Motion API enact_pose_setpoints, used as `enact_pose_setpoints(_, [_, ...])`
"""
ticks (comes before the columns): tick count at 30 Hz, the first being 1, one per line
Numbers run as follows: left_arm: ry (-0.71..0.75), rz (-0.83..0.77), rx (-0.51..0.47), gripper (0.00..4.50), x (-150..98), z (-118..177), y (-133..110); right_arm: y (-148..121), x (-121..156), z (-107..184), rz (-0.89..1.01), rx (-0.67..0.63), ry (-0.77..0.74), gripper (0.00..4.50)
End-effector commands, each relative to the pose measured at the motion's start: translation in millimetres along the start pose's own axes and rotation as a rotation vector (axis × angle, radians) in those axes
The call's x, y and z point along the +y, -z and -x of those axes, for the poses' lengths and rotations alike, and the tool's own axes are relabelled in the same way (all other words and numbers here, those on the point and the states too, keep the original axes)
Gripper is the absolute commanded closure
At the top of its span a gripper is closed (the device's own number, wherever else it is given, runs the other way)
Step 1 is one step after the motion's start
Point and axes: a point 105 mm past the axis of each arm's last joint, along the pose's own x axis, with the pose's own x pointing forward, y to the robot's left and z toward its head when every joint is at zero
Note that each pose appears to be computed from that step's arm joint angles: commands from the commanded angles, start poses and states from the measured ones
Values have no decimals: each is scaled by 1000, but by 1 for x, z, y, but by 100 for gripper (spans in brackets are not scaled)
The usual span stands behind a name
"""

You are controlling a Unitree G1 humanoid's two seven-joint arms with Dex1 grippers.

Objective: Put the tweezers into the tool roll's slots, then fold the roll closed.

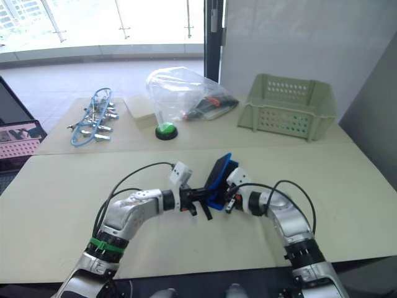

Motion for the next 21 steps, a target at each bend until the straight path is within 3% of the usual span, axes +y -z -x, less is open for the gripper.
enact_pose_setpoints(1, [20,-13,59,447,-4,-10,12,9,-8,7,-35,36,46,450])
enact_pose_setpoints(9, [38,-38,159,447,-5,-17,34,-11,-28,27,-82,-36,114,450])
enact_pose_setpoints(13, [44,-73,192,447,-6,-19,40,-34,-44,42,-112,-124,159,450])
enact_pose_setpoints(21, [43,-190,256,447,-5,-23,45,-66,-44,37,-89,-210,123,450])
